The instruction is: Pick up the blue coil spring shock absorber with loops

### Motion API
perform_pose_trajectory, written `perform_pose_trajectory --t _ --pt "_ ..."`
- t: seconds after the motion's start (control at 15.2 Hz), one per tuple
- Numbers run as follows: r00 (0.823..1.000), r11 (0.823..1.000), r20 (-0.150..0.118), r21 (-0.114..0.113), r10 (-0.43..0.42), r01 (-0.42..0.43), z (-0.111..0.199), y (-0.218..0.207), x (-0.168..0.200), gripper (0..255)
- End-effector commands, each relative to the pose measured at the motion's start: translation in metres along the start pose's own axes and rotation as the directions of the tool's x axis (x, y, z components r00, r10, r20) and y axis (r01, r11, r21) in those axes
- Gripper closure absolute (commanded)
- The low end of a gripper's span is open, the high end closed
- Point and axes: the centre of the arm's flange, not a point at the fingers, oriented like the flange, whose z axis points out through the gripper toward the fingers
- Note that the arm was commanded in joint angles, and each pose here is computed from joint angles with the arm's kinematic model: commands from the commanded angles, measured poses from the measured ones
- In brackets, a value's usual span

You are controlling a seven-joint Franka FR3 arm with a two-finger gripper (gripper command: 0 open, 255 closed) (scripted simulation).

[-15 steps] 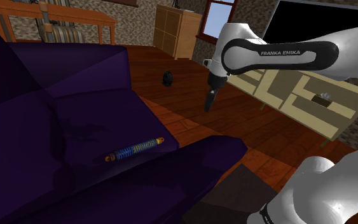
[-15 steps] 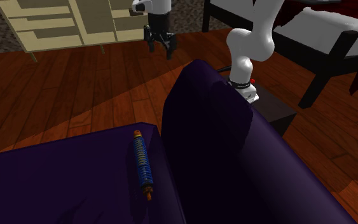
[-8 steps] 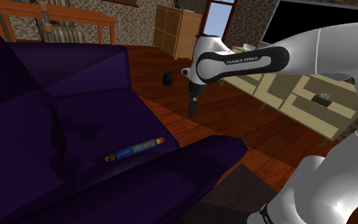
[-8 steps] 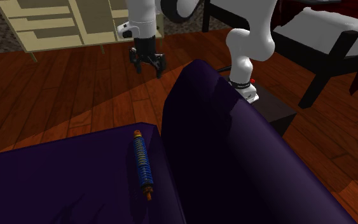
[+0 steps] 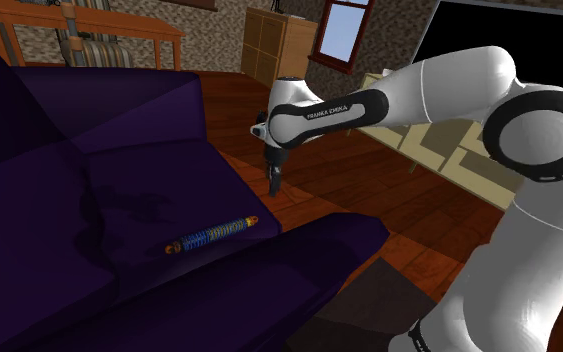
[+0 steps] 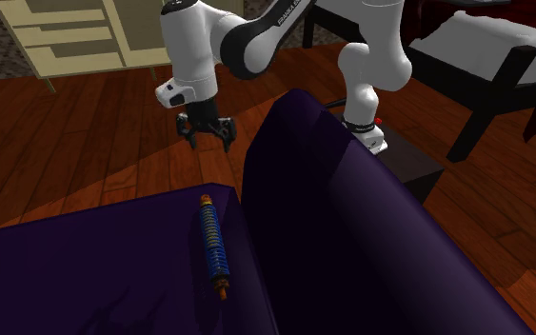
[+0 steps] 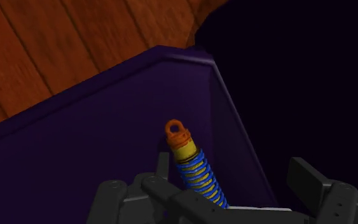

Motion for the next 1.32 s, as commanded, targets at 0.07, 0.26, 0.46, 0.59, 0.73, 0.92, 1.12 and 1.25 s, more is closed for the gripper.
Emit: perform_pose_trajectory --t 0.07,0.26,0.46,0.59,0.73,0.92,1.12,1.25 --pt "0.995 0.995 -0.001 0.011 -0.099 0.099 0.028 0.003 0.03 0" --pt "0.981 0.98 -0.001 0.022 -0.195 0.195 0.053 0.003 0.06 0" --pt "0.957 0.957 -0.003 0.032 -0.289 0.289 0.079 0.0 0.091 0" --pt "0.936 0.936 -0.005 0.039 -0.351 0.351 0.096 -0.004 0.111 0" --pt "0.912 0.911 -0.007 0.046 -0.41 0.41 0.113 -0.009 0.13 0" --pt "0.868 0.866 -0.011 0.056 -0.497 0.496 0.139 -0.019 0.159 0" --pt "0.855 0.853 -0.013 0.059 -0.519 0.519 0.156 -0.023 0.167 0" --pt "0.855 0.853 -0.013 0.059 -0.519 0.519 0.166 -0.023 0.167 0"
